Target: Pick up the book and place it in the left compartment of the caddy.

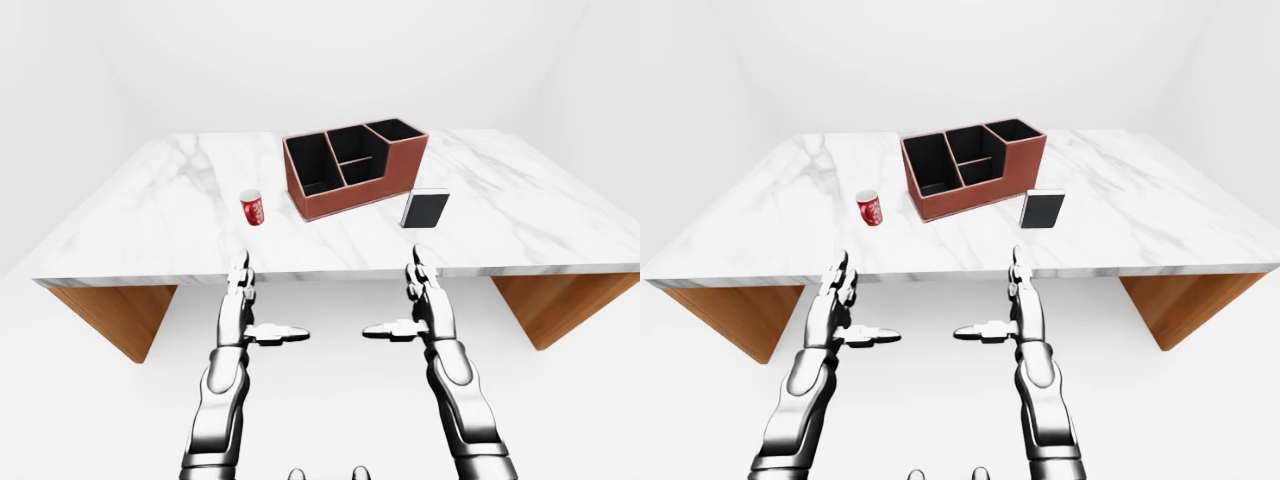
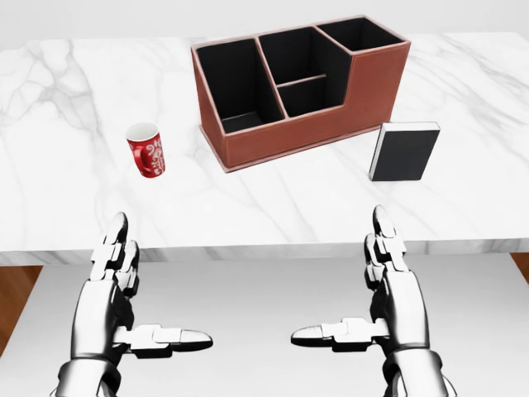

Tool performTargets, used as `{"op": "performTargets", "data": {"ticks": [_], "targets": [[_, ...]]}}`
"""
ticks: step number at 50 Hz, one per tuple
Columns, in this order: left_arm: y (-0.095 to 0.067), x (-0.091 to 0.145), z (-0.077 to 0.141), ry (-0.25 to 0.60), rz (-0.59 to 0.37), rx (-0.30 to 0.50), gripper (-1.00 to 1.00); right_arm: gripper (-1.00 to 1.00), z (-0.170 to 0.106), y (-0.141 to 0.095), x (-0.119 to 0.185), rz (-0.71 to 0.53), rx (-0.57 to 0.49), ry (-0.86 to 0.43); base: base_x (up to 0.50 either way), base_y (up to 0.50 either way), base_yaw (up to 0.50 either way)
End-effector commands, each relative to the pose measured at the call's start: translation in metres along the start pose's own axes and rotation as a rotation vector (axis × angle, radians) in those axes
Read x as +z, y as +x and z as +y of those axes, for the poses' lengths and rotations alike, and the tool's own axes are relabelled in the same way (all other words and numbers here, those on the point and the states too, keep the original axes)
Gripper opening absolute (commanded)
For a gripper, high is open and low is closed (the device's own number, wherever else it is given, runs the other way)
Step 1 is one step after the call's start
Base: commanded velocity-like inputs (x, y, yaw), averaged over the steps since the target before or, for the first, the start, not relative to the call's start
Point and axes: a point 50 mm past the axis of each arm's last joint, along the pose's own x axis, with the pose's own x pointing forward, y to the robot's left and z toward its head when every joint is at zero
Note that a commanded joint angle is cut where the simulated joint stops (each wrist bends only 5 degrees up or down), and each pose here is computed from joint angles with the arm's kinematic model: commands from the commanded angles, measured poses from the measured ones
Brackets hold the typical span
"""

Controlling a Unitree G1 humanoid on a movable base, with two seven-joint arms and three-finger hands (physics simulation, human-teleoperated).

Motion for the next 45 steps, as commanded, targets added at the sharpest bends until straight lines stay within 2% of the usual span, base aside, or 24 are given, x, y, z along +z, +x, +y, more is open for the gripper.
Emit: {"op": "performTargets", "data": {"ticks": [1,7,11,16,28,45], "targets": [[-0.002,0.001,0.008,0.0,-0.007,0.004,1.0,1.0,-0.006,-0.005,0.005,-0.018,-0.012,-0.019,0.0,0.0,0.0],[-0.005,0.003,0.008,0.001,-0.014,0.004,1.0,1.0,-0.005,-0.009,0.007,-0.012,-0.007,-0.031,0.0,0.0,0.0],[-0.009,0.014,0.008,0.006,-0.036,-0.002,1.0,1.0,-0.004,-0.013,0.018,-0.027,0.004,-0.051,0.0,0.0,0.0],[-0.014,0.029,0.009,0.007,-0.074,-0.003,1.0,1.0,-0.001,-0.016,0.037,-0.108,0.021,-0.072,0.0,0.0,0.0],[-0.016,0.057,0.016,0.003,-0.192,0.005,1.0,1.0,0.0,-0.015,0.063,-0.217,0.053,-0.1,0.0,0.0,0.0],[-0.016,0.074,0.02,0.007,-0.266,0.017,1.0,1.0,0.003,-0.012,0.082,-0.299,0.079,-0.139,0.48,-0.02,0.0]]}}
